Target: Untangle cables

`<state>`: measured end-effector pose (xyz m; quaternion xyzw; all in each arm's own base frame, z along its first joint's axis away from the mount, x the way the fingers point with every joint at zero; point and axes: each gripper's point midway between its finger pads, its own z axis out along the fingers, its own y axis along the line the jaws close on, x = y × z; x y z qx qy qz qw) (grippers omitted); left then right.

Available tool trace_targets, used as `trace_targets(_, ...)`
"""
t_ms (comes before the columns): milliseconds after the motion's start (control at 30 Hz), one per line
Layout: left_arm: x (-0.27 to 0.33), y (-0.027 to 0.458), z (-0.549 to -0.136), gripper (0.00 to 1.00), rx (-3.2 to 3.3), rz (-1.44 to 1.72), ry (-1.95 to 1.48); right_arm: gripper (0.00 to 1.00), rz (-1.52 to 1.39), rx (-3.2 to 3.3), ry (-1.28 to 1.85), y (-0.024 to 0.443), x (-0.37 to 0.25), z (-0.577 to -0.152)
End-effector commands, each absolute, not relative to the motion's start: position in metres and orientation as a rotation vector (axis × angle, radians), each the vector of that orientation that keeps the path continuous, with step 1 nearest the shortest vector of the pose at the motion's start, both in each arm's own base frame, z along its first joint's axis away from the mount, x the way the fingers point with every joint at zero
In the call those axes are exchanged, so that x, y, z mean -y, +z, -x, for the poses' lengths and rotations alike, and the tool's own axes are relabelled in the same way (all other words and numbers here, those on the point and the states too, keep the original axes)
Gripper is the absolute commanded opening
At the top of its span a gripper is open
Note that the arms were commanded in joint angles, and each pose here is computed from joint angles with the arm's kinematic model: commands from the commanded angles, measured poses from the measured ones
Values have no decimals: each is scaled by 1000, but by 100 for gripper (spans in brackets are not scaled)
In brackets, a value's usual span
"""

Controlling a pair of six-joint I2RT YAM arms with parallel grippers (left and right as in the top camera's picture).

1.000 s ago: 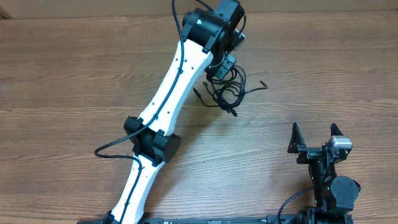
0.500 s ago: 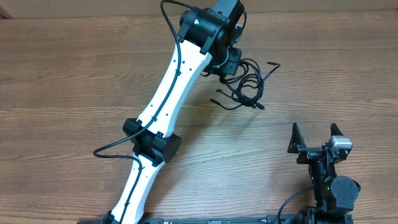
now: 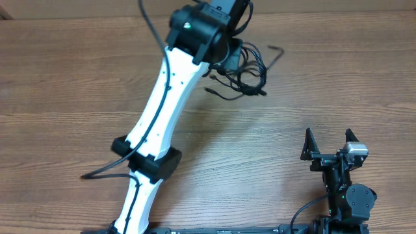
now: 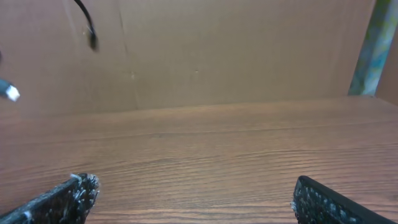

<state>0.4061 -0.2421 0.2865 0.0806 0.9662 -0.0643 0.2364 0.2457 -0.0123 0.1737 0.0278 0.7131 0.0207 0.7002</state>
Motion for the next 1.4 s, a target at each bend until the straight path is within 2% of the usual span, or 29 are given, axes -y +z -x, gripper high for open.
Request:
trace_targets(0,220,316,-408,4,-2544,-102,-76,100,-70,-1585,30,172,15,-246)
trace_targets(300,221,319,-406,4,-2537,-182,-70,100,-70,-1585,30,172,15,-246)
trace_targets(533,207,358,-391,4,-2453,-229,-99,100,-75,-1580,41,173,15,-246)
trace_targets(633,202,371,-385,4,-2423,-231,-112,100,-161,-1551,131,179,14,-246)
trace_targets(833,197,387,-375,4,-2387,-221,-136,100,-202,-1486,417,222,-11,-236)
trace_targets(1133,212,389,-365,4,-2405,-261,-257,100,-233,-1526,434,299,-19,-184)
trace_targets(1367,238,388,-349,4,-2428,-348,-405,100,-200,-1635,513,327,-37,-160)
